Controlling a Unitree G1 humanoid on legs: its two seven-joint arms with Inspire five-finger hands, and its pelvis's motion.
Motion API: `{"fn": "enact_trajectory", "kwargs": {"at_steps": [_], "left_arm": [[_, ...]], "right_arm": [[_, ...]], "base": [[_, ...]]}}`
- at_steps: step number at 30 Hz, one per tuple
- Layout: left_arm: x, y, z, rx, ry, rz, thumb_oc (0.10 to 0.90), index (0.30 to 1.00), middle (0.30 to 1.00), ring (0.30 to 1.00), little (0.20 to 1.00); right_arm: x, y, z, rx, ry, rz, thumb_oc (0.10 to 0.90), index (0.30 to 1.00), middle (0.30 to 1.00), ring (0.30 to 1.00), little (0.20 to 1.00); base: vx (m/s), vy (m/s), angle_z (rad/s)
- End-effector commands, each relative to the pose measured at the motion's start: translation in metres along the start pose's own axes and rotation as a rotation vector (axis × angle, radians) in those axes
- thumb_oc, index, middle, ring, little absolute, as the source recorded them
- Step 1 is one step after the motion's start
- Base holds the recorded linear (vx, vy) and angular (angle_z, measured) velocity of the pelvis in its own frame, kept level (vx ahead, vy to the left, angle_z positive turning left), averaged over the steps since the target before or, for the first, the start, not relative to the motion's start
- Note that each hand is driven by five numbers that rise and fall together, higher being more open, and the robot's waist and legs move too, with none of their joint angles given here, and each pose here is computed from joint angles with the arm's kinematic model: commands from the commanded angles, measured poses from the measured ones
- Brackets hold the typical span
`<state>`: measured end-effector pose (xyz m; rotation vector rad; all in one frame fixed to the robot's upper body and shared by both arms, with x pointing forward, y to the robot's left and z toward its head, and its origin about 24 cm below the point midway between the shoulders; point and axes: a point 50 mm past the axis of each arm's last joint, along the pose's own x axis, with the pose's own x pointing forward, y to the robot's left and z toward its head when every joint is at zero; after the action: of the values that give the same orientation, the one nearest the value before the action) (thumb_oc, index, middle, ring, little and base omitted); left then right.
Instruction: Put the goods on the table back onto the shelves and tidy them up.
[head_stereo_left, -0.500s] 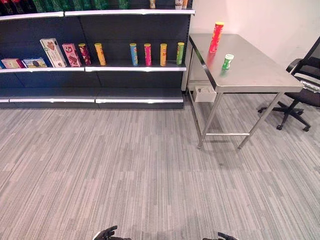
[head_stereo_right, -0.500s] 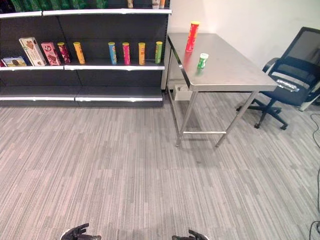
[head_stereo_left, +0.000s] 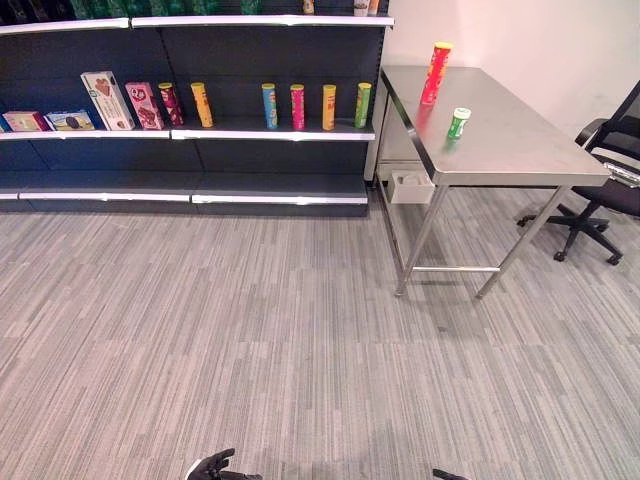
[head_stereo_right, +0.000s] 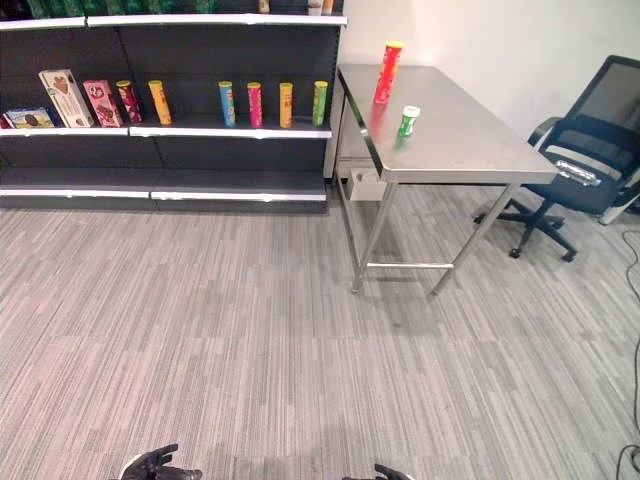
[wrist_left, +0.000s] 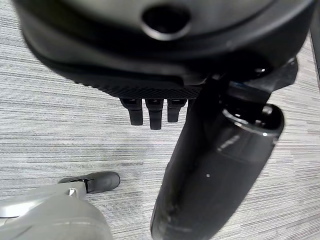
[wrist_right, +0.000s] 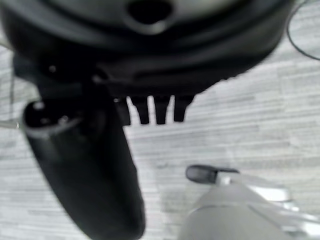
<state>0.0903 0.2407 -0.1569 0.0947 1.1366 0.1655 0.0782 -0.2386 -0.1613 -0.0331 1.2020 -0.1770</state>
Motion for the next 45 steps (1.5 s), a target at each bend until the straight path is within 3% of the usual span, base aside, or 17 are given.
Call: {"fn": "enact_trajectory", "kwargs": {"at_steps": [1,20,26,32,39,45], "left_arm": [[0.004,0.005,0.028,0.037,-0.099,0.021,0.800,0.900,0.900,0.900,0.900],[0.006,-0.009,0.044,-0.048,-0.146,-0.008,0.800,0.900,0.900,0.900,0.900],[0.003,0.008,0.024,-0.045,-0.079,0.037,0.800,0.900,0.900,0.900,0.900],[0.004,0.015,0.040,-0.018,-0.121,0.034,0.800,0.900,0.900,0.900,0.900],[0.006,0.006,0.055,-0.004,-0.160,-0.002,0.800,0.900,0.900,0.900,0.900],[0.005,0.001,0.032,-0.010,-0.091,-0.026,0.800,0.900,0.900,0.900,0.900]], "right_arm": [[0.001,-0.011,0.018,-0.014,-0.059,-0.017,0.800,0.900,0.900,0.900,0.900],[0.000,-0.015,0.068,-0.053,-0.223,-0.020,0.800,0.900,0.900,0.900,0.900],[0.002,-0.008,0.042,-0.063,-0.138,0.006,0.800,0.900,0.900,0.900,0.900],[0.001,-0.007,0.047,-0.035,-0.167,0.018,0.800,0.900,0.900,0.900,0.900],[0.000,-0.012,0.034,-0.005,-0.123,-0.002,0.800,0.900,0.900,0.900,0.900],[-0.002,-0.018,0.011,-0.035,-0.040,0.000,0.800,0.900,0.900,0.900,0.900]], "base": [[-0.01,-0.042,-0.01],[0.09,-0.063,0.04],[0.49,0.150,-0.45],[0.36,0.243,-0.17],[0.55,-0.017,0.42],[0.72,-0.170,0.61]]}}
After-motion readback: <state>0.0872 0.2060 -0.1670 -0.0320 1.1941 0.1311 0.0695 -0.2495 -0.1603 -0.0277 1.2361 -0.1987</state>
